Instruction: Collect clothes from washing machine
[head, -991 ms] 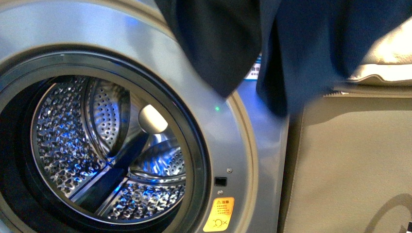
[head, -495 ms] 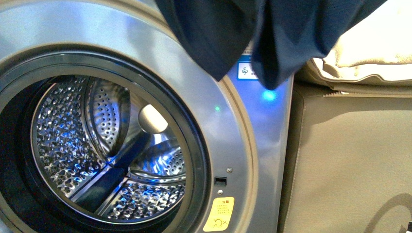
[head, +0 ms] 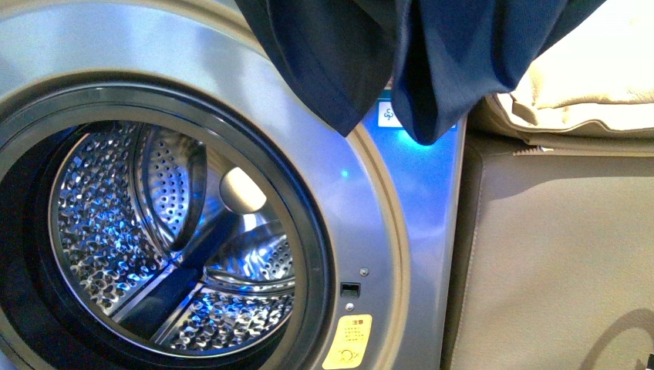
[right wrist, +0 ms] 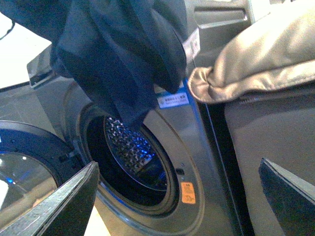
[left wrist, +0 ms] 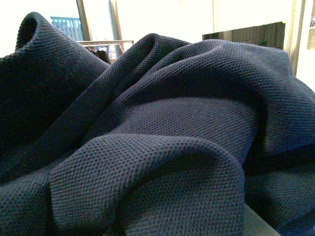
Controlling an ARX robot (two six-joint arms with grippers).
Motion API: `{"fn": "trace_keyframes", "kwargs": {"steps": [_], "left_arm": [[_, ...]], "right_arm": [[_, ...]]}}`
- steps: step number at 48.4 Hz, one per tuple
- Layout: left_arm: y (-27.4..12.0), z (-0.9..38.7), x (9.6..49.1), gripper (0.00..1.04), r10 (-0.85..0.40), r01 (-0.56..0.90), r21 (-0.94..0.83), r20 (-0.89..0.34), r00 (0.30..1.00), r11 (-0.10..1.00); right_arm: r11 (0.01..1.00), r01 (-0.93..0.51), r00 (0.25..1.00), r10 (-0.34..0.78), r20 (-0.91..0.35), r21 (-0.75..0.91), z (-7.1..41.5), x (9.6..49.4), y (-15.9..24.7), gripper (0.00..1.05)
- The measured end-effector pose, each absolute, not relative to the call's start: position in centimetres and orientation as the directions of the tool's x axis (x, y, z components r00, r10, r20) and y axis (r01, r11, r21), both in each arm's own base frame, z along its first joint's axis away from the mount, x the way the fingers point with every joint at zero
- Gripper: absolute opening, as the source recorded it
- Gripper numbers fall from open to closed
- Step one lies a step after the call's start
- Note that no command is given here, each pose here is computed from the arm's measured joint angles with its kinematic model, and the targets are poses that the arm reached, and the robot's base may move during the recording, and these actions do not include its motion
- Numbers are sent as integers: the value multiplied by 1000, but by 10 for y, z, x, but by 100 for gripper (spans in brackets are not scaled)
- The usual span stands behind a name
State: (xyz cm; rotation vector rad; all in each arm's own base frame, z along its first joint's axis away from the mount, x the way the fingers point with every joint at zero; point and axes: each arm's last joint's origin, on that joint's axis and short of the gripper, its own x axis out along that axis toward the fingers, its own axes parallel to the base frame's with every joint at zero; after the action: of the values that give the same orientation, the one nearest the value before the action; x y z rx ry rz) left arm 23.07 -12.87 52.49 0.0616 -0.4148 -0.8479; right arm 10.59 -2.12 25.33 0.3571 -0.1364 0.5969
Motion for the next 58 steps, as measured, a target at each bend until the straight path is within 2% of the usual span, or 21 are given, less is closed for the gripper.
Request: {"fn": "trace_keyframes", "kwargs": {"steps": [10,23,39,58], "left_arm": [[-129,525,231,15,-739,716,216,331,586,664],[-129,525,231,15,-739,716,216,331,586,664],[-129,525,231,15,-739,716,216,331,586,664],[-129,525,231,15,-739,715,216,331,587,665]], "right_arm": [[720,-646,762,589,270,251,300,125,-21,97],[648,-742,670,701,244,173,349,161,10,97],[555,-816,578,773,262,162,377,197,40,97],[393,-911,411,833,370,125,409,221,70,97]]}}
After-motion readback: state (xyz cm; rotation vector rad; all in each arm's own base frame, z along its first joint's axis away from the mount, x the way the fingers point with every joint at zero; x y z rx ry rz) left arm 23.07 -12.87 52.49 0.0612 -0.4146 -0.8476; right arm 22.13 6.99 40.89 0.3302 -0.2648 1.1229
